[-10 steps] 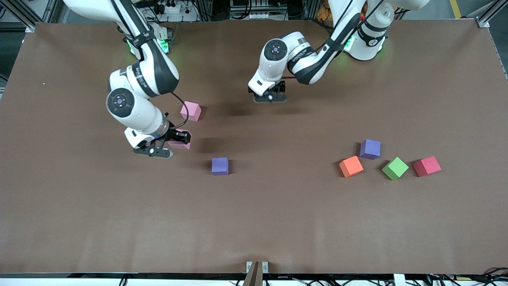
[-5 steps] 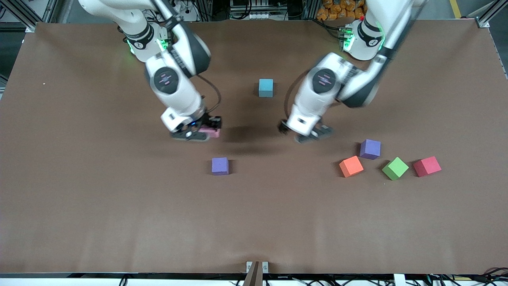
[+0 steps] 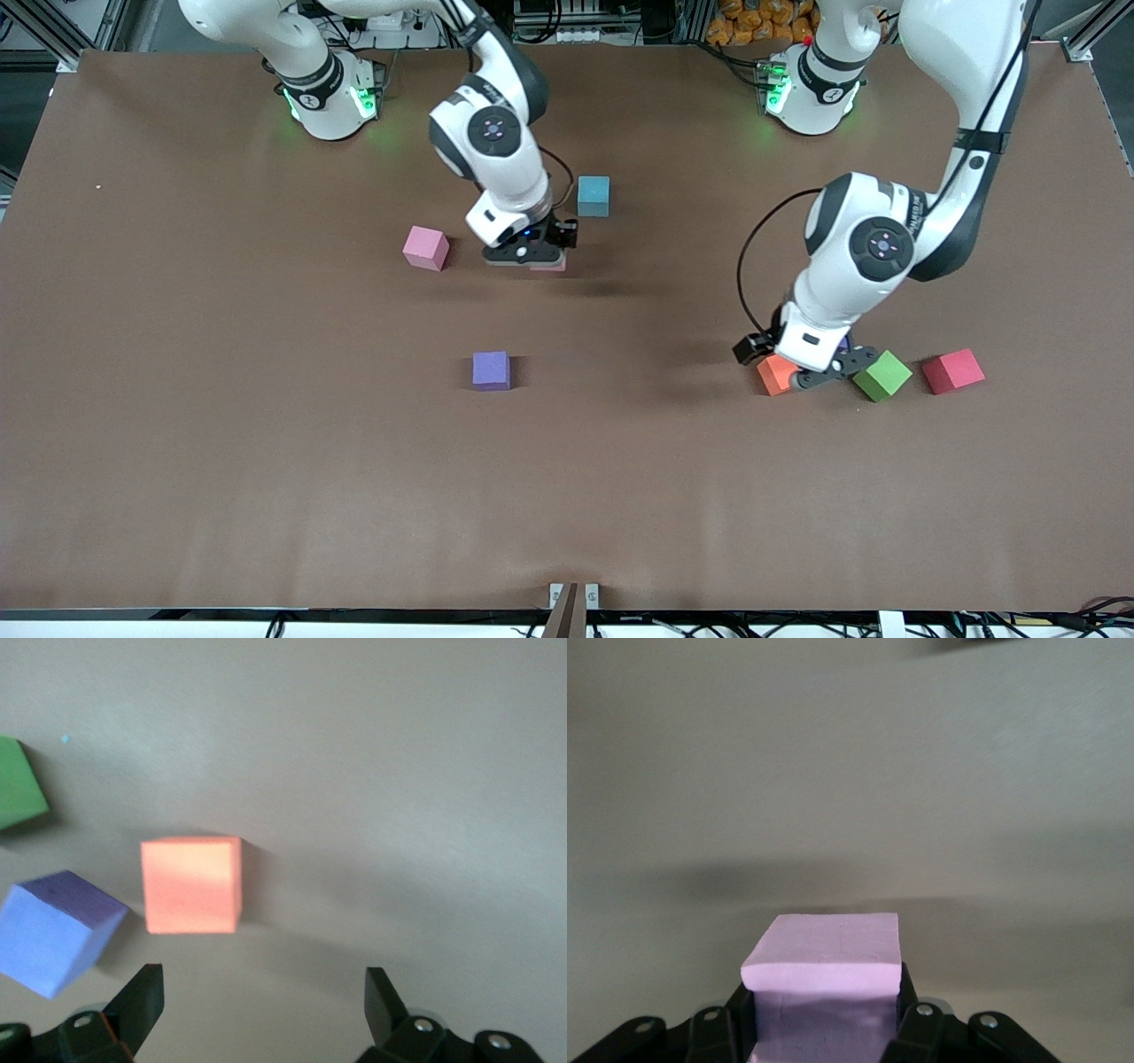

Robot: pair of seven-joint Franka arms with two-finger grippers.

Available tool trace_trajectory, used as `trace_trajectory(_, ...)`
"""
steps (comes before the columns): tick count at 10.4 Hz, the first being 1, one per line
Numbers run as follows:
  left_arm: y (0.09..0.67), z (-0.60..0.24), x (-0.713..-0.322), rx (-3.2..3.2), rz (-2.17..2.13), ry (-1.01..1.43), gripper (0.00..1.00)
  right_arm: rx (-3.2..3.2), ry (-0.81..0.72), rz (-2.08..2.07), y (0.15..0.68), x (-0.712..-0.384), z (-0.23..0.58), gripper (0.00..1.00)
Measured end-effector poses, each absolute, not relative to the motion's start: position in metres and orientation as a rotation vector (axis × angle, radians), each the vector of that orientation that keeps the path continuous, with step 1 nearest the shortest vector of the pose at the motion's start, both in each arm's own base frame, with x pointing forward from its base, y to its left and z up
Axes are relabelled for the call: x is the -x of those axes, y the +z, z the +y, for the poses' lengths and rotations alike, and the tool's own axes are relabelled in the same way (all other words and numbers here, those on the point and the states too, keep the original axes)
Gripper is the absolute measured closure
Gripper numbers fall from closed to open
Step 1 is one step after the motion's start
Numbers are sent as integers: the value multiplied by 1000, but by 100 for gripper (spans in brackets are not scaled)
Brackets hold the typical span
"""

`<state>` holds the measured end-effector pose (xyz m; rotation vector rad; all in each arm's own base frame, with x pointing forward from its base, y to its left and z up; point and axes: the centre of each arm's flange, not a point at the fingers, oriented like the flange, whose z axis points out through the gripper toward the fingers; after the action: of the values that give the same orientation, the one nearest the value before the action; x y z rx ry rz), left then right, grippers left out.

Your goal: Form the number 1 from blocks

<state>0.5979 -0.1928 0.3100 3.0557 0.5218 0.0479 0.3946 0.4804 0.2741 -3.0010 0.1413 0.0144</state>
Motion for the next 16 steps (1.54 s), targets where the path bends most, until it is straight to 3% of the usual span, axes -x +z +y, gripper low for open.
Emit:
trace_trajectory(5,272,-144,-613,-3110,500,-11,0,2990,14,148,236,-343,545,41)
trace_trajectory(14,237,-153,-630,-3122,433,-52,0,3027,47,90,218,-316,551,40)
trace_trajectory(16,231,-154,-629,-3113,446,-71,0,3023,43,94,219,-316,551,16)
